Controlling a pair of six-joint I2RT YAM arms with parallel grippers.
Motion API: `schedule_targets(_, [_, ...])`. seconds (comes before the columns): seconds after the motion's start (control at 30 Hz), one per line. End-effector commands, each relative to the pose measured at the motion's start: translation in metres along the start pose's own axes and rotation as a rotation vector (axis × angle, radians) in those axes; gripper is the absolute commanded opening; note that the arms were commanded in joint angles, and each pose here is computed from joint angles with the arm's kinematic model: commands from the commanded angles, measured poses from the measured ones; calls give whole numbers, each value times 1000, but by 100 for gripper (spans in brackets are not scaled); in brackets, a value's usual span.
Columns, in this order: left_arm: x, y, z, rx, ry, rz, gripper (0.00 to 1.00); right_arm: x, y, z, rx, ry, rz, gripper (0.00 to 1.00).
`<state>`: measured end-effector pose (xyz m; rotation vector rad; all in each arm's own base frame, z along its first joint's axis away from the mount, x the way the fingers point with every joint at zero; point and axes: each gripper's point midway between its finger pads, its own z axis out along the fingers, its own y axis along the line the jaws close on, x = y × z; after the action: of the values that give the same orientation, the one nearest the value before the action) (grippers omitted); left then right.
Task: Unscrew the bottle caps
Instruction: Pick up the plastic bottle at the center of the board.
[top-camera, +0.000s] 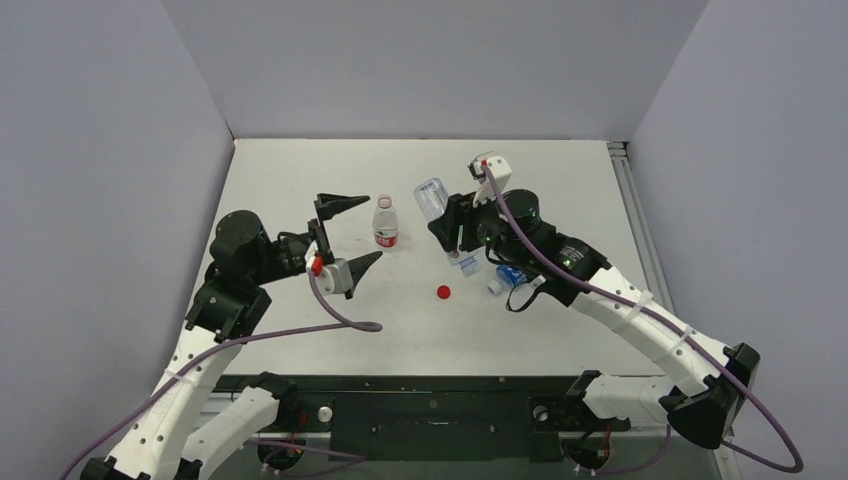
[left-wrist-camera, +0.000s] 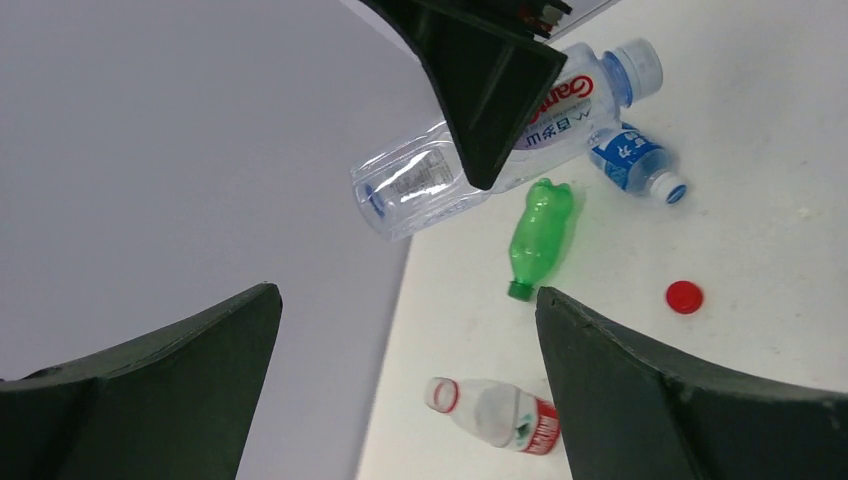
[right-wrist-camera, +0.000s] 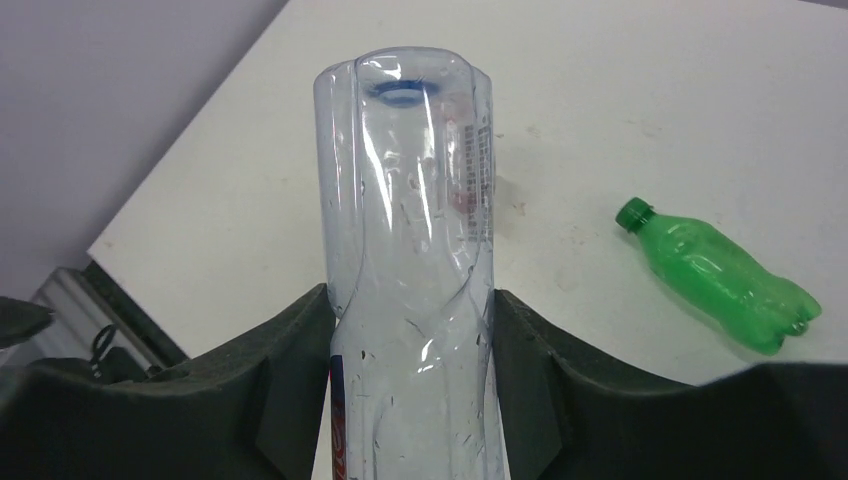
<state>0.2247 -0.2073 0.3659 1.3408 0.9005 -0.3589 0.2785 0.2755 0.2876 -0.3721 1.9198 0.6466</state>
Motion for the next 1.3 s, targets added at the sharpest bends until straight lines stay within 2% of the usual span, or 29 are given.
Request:
schedule_targets(0.0, [-31, 17, -1, -31, -46, 334, 96, -21, 46, -26, -194, 55, 1, 35])
schedule_targets(0.07, [-25, -1, 2, 54, -32, 404, 97, -24, 64, -30, -245, 84, -10, 36])
schedule_targets(0.1, [-25, -3, 2, 61, -31, 490, 97, -34, 71, -34, -267, 69, -12, 36])
schedule_targets(0.2, [-20, -18, 8, 83, -46, 577, 97, -36, 94, -37, -340, 104, -13, 36])
schedule_targets(0.3, [-20, -17, 14, 62, -43, 663, 96, -45, 113, -43, -404, 121, -25, 36])
schedule_targets(0.47, [-26, -11, 17, -21, -57, 772, 96, -37, 126, -40, -441, 191, -33, 36])
schedule_targets(0.9, [-22, -12, 19, -12, -22, 757, 99, -25, 154, -37, -505, 278, -75, 35])
schedule_targets(0.97, [-23, -13, 19, -4, -24, 751, 94, -27, 155, -37, -509, 277, -77, 37])
schedule_targets(1.0, [-23, -14, 19, -2, -24, 752, 89, -28, 156, -38, -511, 274, -78, 39])
schedule_targets(1.13, [-22, -13, 18, -8, -13, 737, 75, -35, 149, -38, -473, 254, -93, 54])
schedule_targets(1.27, [-22, -10, 16, -24, -4, 710, 58, -51, 135, -41, -432, 204, -86, 61])
